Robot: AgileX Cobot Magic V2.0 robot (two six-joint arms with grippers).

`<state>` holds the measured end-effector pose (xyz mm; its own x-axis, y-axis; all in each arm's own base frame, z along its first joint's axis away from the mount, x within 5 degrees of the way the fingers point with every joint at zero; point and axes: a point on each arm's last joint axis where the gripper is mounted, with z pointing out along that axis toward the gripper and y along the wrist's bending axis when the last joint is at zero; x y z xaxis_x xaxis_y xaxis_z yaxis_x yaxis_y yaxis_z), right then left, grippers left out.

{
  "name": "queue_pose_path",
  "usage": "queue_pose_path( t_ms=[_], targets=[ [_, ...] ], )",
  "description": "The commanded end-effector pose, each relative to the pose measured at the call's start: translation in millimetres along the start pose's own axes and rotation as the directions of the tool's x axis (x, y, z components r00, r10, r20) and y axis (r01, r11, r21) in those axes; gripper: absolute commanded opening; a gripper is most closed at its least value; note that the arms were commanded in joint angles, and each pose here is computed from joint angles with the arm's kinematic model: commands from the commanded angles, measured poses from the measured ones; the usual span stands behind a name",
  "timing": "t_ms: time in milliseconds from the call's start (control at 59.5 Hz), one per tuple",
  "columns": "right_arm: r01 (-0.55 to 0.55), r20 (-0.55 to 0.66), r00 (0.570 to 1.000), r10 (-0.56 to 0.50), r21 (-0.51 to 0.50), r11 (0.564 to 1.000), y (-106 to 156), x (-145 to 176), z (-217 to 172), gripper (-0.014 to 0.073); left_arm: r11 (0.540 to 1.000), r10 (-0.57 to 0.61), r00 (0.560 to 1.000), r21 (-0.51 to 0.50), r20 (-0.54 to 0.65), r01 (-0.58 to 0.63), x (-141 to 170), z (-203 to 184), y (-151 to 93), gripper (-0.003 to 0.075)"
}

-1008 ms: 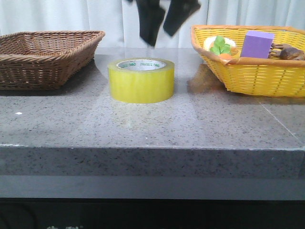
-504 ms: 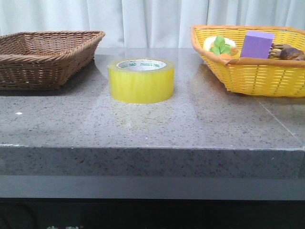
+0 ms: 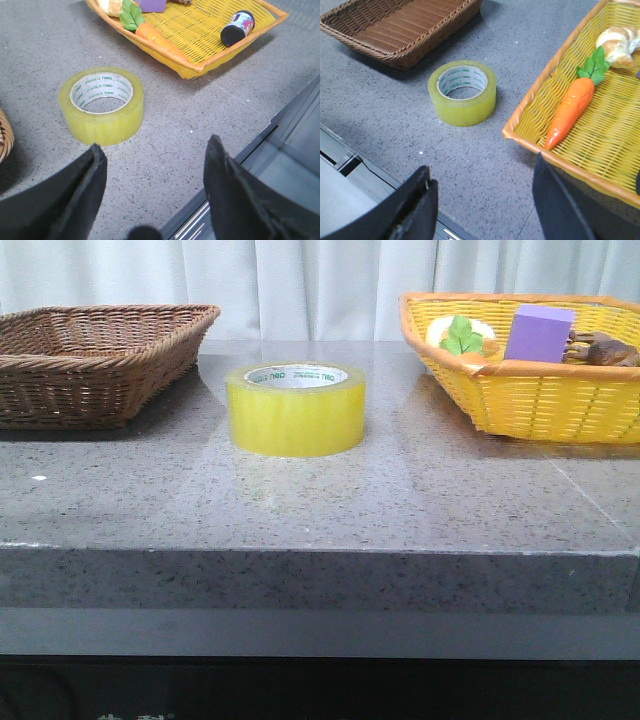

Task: Transfer tape with both arms
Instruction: 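Open the right gripper and raise it away from the tape roll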

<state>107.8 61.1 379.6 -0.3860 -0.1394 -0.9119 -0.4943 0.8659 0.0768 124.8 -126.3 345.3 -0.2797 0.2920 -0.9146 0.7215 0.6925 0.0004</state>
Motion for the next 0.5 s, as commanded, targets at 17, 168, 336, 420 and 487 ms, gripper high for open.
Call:
queue_pose_path(
  t_ms=[17,168,336,420,487],
  targets=[
    [0.007,0.131,0.991,-0.007,0.003,1.000,1,-3,-16,0.0447,1.000,-0.014,0.994,0.009,0.106,0.013,-15,-5,-2,0.0419],
    [0.009,0.146,0.989,-0.010,0.003,1.000,2,-1,-22,0.0447,1.000,-0.006,0.994,0.006,0.108,0.006,-16,-5,-1,0.0421],
    [0.009,0.143,0.990,-0.009,0.003,1.000,1,-1,-21,0.0447,1.000,-0.001,0.998,0.009,0.058,0.000,-31,-6,-2,0.0469],
    [0.009,0.142,0.990,-0.009,0.003,1.000,1,-1,-21,0.0447,1.000,0.016,0.999,0.003,0.031,-0.016,-45,-1,-1,0.0512],
    [0.009,0.142,0.990,-0.009,0.003,1.000,1,-1,-21,0.0447,0.999,0.039,0.999,-0.008,0.002,-0.039,-53,6,0,0.0521]
  ],
)
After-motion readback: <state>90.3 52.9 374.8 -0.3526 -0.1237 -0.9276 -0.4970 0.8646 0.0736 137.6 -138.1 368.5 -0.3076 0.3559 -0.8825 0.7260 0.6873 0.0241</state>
